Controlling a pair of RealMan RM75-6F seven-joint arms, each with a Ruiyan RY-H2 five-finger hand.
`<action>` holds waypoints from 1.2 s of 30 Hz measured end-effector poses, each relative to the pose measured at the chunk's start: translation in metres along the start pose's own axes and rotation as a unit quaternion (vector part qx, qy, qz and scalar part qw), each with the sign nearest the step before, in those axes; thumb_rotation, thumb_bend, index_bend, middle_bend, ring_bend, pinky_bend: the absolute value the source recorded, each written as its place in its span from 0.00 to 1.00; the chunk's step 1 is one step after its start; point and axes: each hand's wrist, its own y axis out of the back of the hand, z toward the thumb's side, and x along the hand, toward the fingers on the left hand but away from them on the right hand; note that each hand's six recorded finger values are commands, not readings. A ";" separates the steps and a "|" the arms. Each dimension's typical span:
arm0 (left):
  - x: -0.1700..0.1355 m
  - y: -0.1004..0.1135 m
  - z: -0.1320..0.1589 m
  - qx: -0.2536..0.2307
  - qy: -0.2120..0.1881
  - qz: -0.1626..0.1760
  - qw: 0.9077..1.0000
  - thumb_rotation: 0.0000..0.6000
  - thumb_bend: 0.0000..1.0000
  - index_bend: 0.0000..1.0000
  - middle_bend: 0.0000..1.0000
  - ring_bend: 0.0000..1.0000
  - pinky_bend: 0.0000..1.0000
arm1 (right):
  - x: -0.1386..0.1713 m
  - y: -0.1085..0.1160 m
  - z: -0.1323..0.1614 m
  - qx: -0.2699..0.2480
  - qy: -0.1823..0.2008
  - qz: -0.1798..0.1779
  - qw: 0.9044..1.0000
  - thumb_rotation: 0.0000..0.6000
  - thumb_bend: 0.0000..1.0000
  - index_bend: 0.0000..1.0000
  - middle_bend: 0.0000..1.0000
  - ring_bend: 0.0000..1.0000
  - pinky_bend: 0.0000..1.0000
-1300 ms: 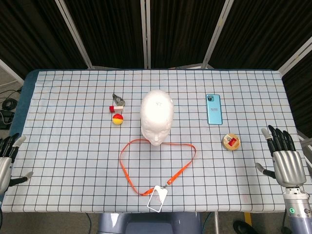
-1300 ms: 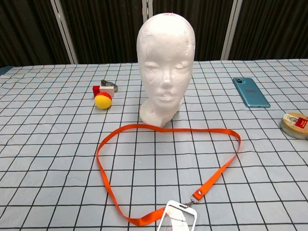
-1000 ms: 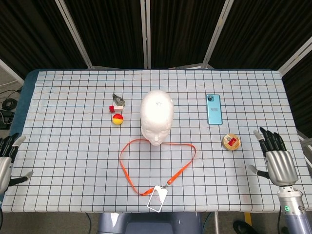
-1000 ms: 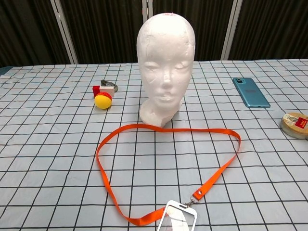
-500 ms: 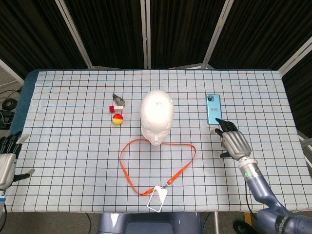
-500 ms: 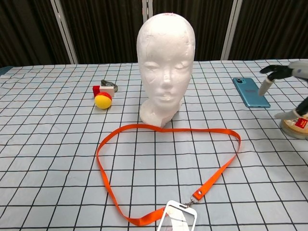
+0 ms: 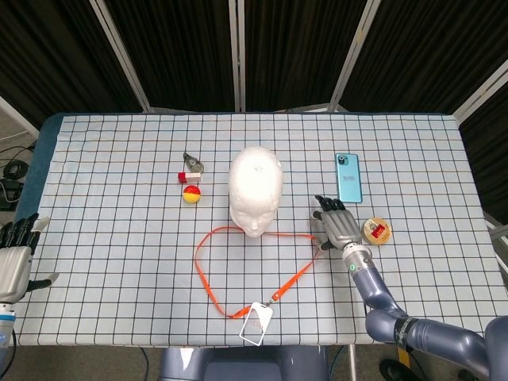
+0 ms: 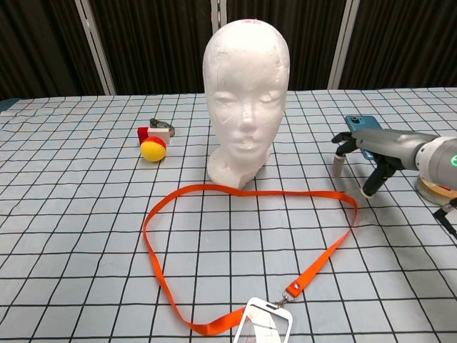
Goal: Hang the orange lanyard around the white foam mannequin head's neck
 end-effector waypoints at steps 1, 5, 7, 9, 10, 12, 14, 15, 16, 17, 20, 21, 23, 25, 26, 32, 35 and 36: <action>0.000 0.000 0.000 0.000 0.001 -0.001 1.000 1.00 0.00 0.00 0.00 0.00 0.00 | -0.001 -0.002 0.001 -0.001 -0.001 0.002 1.000 1.00 0.25 0.44 0.00 0.00 0.00; 0.001 -0.002 -0.001 0.001 0.003 -0.003 1.000 1.00 0.00 0.00 0.00 0.00 0.00 | -0.002 -0.009 0.007 -0.002 -0.002 0.011 1.000 1.00 0.25 0.45 0.00 0.00 0.00; 0.001 -0.001 -0.001 0.000 0.003 -0.002 1.000 1.00 0.00 0.00 0.00 0.00 0.00 | -0.002 -0.011 0.009 -0.005 -0.001 0.013 1.000 1.00 0.25 0.45 0.00 0.00 0.00; 0.001 -0.001 -0.001 0.000 0.003 -0.003 1.000 1.00 0.00 0.00 0.00 0.00 0.00 | -0.002 -0.011 0.012 -0.005 0.000 0.012 1.000 1.00 0.25 0.45 0.00 0.00 0.00; 0.001 -0.001 -0.001 0.000 0.003 -0.003 1.000 1.00 0.00 0.00 0.00 0.00 0.00 | -0.002 -0.011 0.013 -0.003 0.000 0.012 1.000 1.00 0.25 0.46 0.00 0.00 0.00; 0.001 -0.001 -0.001 0.000 0.003 -0.002 1.000 1.00 0.00 0.00 0.00 0.00 0.00 | -0.003 -0.012 0.013 0.002 -0.001 0.011 1.000 1.00 0.26 0.47 0.00 0.00 0.00; 0.001 -0.001 -0.001 0.000 0.002 -0.001 1.000 1.00 0.00 0.00 0.00 0.00 0.00 | -0.003 -0.014 0.012 0.008 -0.004 0.010 1.000 1.00 0.27 0.48 0.00 0.00 0.00; 0.001 -0.001 -0.001 0.000 0.002 -0.001 1.000 1.00 0.00 0.00 0.00 0.00 0.00 | -0.004 -0.015 0.011 0.011 -0.005 0.009 1.000 1.00 0.28 0.49 0.00 0.00 0.00; 0.001 -0.001 -0.001 -0.001 0.003 -0.001 1.000 1.00 0.00 0.00 0.00 0.00 0.00 | -0.004 -0.016 0.011 0.014 -0.006 0.009 1.000 1.00 0.28 0.50 0.00 0.00 0.00; 0.001 -0.001 -0.001 0.000 0.003 -0.002 1.000 1.00 0.00 0.00 0.00 0.00 0.00 | -0.004 -0.017 0.010 0.017 -0.007 0.009 1.000 1.00 0.29 0.50 0.00 0.00 0.00; 0.001 -0.001 -0.002 -0.001 0.003 -0.003 1.000 1.00 0.00 0.00 0.00 0.00 0.00 | -0.003 -0.020 0.009 0.018 -0.008 0.011 1.000 1.00 0.31 0.53 0.00 0.00 0.00; 0.001 -0.002 -0.002 0.000 0.003 -0.003 1.000 1.00 0.00 0.00 0.00 0.00 0.00 | -0.003 -0.021 0.010 0.018 -0.007 0.012 1.000 1.00 0.32 0.54 0.00 0.00 0.00; 0.002 -0.002 -0.001 -0.001 0.003 -0.004 1.000 1.00 0.00 0.00 0.00 0.00 0.00 | -0.004 -0.022 0.010 0.019 -0.007 0.013 1.000 1.00 0.34 0.56 0.00 0.00 0.00; 0.002 -0.003 -0.001 0.000 0.003 -0.005 1.000 1.00 0.00 0.00 0.00 0.00 0.00 | -0.004 -0.022 0.010 0.019 -0.007 0.014 1.000 1.00 0.35 0.60 0.00 0.00 0.00; 0.002 -0.003 -0.001 0.000 0.003 -0.005 1.000 1.00 0.00 0.00 0.00 0.00 0.00 | -0.004 -0.023 0.010 0.018 -0.007 0.014 1.000 1.00 0.37 0.62 0.00 0.00 0.00; 0.006 -0.007 0.003 -0.003 -0.004 -0.012 1.000 1.00 0.00 0.00 0.00 0.00 0.00 | -0.003 -0.022 0.011 0.021 0.000 0.010 1.000 1.00 0.45 0.68 0.00 0.00 0.00; 0.015 -0.008 0.012 -0.009 -0.019 -0.017 1.000 1.00 0.00 0.01 0.00 0.00 0.00 | 0.001 -0.020 0.010 0.015 0.004 0.010 1.000 1.00 0.45 0.70 0.00 0.00 0.00; 0.020 -0.008 0.019 -0.014 -0.029 -0.017 0.999 1.00 0.00 0.05 0.00 0.00 0.00 | 0.002 -0.020 0.010 0.013 0.006 0.010 1.000 1.00 0.45 0.70 0.00 0.00 0.00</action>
